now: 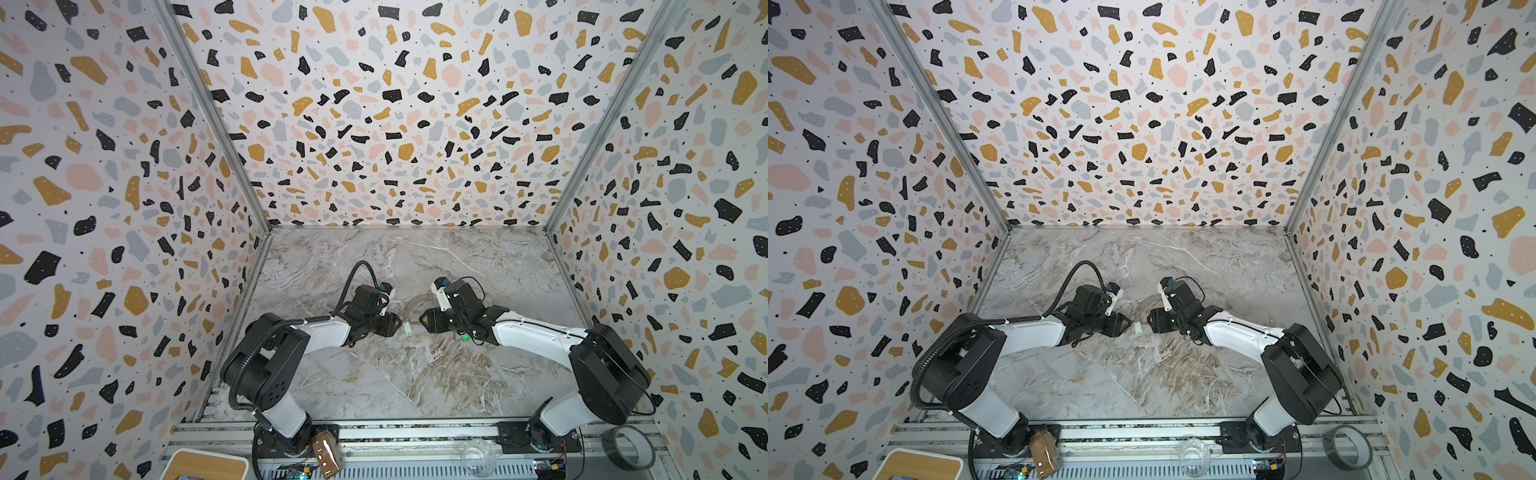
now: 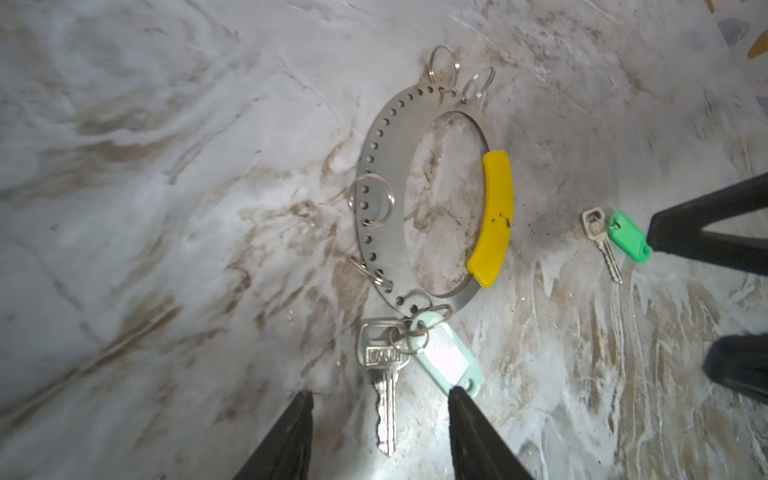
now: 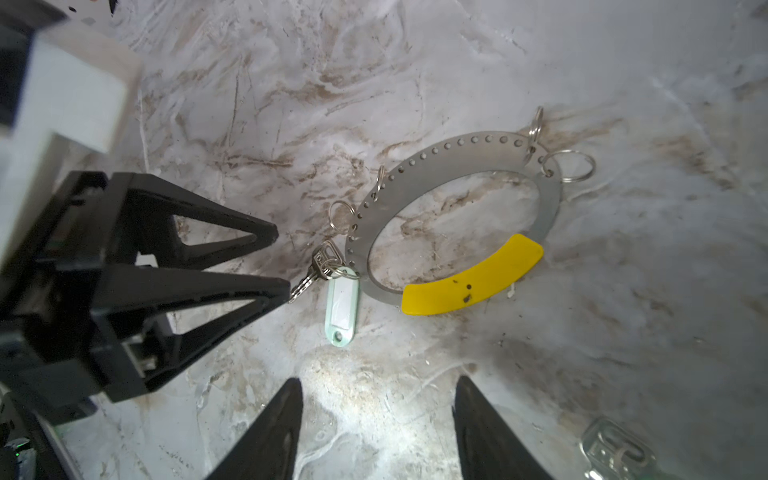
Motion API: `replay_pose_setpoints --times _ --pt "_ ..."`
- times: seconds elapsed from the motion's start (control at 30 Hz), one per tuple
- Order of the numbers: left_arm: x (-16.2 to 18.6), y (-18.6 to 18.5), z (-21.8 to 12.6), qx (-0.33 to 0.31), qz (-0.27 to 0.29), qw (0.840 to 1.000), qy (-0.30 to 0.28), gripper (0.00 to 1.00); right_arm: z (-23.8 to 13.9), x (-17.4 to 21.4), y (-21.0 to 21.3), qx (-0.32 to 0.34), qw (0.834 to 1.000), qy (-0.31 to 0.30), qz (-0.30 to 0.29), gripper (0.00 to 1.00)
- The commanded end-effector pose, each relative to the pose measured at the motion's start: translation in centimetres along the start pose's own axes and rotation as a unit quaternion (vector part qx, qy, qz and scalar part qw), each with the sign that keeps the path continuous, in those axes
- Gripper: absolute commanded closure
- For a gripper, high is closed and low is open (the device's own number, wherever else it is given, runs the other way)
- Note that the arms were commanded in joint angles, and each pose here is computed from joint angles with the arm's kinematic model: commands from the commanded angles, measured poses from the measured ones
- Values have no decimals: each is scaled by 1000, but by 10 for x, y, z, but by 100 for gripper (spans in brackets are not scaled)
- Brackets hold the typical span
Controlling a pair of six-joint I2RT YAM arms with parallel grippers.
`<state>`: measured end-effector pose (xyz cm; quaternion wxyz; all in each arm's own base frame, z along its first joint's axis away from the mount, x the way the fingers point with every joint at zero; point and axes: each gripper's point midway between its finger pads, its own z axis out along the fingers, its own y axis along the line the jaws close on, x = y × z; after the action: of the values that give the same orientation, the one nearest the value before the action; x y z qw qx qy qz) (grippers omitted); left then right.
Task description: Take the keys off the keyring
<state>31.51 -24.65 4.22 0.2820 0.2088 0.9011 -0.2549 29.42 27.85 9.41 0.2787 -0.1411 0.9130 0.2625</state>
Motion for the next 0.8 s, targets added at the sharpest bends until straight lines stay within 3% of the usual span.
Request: replay_pose_setpoints --times 0.0,0.3,0.77 --pt "-15 -8 7 18 27 999 -7 46 -5 -6 -1 8 1000 -22 7 40" --pt "-8 -6 32 1 44 999 22 43 -12 6 -14 31 999 -19 10 40" --pt "36 -63 36 108 14 992 61 47 -14 19 -21 42 999 4 12 39"
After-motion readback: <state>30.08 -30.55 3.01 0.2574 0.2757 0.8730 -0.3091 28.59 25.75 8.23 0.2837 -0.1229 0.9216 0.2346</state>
